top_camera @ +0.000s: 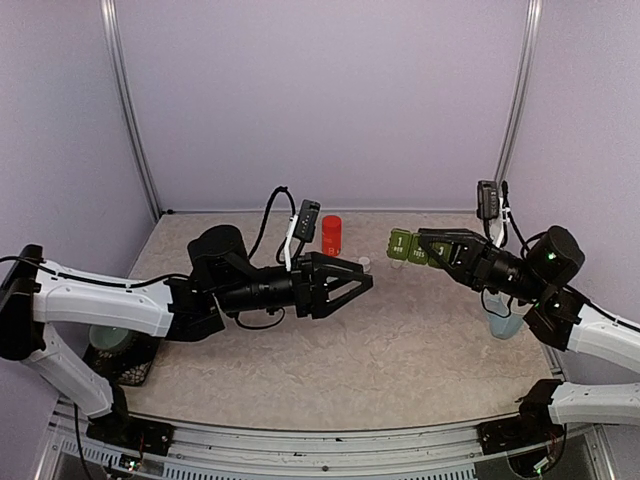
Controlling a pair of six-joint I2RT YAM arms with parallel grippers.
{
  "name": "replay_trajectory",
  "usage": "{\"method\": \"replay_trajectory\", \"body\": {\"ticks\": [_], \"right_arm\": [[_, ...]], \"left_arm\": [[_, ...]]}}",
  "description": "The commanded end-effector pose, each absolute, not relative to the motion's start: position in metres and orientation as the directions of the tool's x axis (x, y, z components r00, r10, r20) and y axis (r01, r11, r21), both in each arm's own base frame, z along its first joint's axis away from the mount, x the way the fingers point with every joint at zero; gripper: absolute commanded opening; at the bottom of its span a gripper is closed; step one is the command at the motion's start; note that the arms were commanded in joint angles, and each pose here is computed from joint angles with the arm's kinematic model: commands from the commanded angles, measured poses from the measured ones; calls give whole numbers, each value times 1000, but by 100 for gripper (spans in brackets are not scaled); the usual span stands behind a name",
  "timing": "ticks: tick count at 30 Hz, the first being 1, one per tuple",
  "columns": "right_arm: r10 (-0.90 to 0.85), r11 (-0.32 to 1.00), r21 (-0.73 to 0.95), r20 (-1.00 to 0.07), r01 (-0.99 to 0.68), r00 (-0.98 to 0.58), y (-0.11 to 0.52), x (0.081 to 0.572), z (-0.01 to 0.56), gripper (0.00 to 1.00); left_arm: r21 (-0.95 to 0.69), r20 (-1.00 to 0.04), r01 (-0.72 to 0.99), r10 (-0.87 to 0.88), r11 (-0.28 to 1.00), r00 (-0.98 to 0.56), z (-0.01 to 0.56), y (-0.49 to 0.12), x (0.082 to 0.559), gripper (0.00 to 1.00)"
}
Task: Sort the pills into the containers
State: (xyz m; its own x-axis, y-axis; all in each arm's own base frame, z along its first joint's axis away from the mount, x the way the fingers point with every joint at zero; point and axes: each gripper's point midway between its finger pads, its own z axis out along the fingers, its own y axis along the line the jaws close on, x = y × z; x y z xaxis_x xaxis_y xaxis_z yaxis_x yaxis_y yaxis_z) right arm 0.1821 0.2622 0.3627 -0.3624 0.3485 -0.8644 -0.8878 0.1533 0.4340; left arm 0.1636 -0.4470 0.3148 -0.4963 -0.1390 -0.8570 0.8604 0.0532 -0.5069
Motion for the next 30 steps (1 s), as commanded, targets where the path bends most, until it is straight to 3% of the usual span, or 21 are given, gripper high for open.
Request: {"method": "replay_trajectory", "body": {"ticks": [1, 16, 30], "right_arm": [[457, 160, 487, -808, -859, -373, 253, 191, 369, 9], [545, 211, 520, -765, -828, -342, 238, 200, 356, 11], [533, 233, 501, -783, -833, -322, 242, 203, 343, 13]], "left_arm": [[-499, -815, 862, -290, -86, -501, 355, -439, 164, 75], [-612, -714, 773, -306, -167, -630, 343, -477, 189, 68], [-605, -712, 763, -274, -229, -647, 346, -494, 184, 68]]}}
